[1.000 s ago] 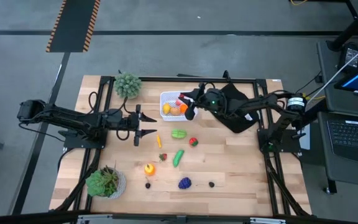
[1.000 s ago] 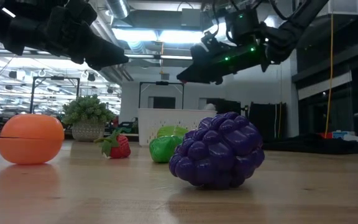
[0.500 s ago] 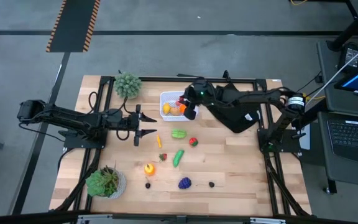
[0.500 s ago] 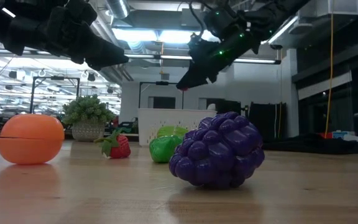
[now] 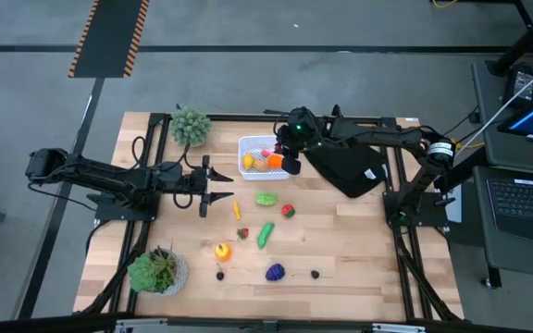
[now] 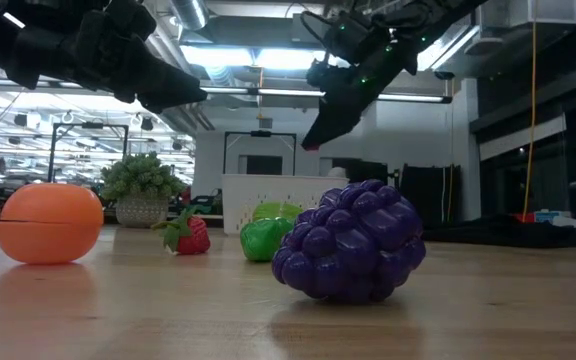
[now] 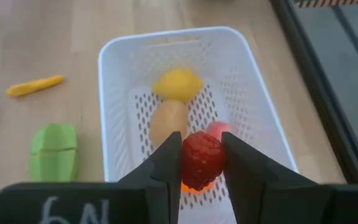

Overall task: Pick and placing Produce into tupperware
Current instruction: Put the raspberry into the white bin

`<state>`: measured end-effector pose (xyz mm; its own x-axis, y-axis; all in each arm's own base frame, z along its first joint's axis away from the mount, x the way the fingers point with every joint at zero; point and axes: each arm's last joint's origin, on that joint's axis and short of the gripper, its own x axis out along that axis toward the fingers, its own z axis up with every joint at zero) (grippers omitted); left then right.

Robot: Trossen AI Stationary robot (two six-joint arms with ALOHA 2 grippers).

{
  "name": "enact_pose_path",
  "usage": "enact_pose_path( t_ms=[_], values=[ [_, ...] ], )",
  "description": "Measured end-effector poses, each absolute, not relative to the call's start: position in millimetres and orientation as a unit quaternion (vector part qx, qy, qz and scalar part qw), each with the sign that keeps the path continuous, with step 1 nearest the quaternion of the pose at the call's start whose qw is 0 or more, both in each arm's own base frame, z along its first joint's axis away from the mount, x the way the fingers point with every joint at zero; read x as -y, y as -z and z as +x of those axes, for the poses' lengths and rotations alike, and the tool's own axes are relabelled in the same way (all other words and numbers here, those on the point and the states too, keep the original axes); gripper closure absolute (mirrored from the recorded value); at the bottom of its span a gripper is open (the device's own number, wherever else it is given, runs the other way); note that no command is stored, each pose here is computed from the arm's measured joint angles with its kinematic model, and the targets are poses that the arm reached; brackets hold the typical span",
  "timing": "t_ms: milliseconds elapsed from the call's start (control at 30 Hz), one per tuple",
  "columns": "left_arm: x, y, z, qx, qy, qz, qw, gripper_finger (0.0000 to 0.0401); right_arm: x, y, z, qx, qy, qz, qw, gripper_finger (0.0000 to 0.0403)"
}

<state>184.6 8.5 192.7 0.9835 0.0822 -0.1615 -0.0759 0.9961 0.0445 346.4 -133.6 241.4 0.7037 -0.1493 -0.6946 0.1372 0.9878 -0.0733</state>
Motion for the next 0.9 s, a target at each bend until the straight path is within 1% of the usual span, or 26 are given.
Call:
enact_pose_path(
  t_ms=[167, 300, 533, 667, 900],
  values=[
    [-8, -193, 185, -0.082, -0.04, 0.019, 0.996, 0.0211, 136, -249, 344, -0.397, 0.061, 0.006, 0.916, 0.0307],
    [-8, -193, 185, -0.082, -0.04, 0.019, 0.996, 0.0215, 136, -255, 343, -0.415, 0.047, -0.01, 0.908, 0.0307],
    [-8, -193, 185, -0.082, -0.04, 0.019, 0.996, 0.0217, 136, -263, 345, -0.405, 0.029, -0.031, 0.913, 0.0307],
    [-8, -193, 185, -0.082, -0.04, 0.019, 0.996, 0.0213, 138, -254, 350, -0.413, 0.025, -0.029, 0.91, 0.0307],
    [-8, -192, 185, -0.083, -0.04, 0.019, 0.996, 0.0219, 143, -223, 363, -0.439, 0.013, -0.027, 0.898, 0.0307]
  ],
)
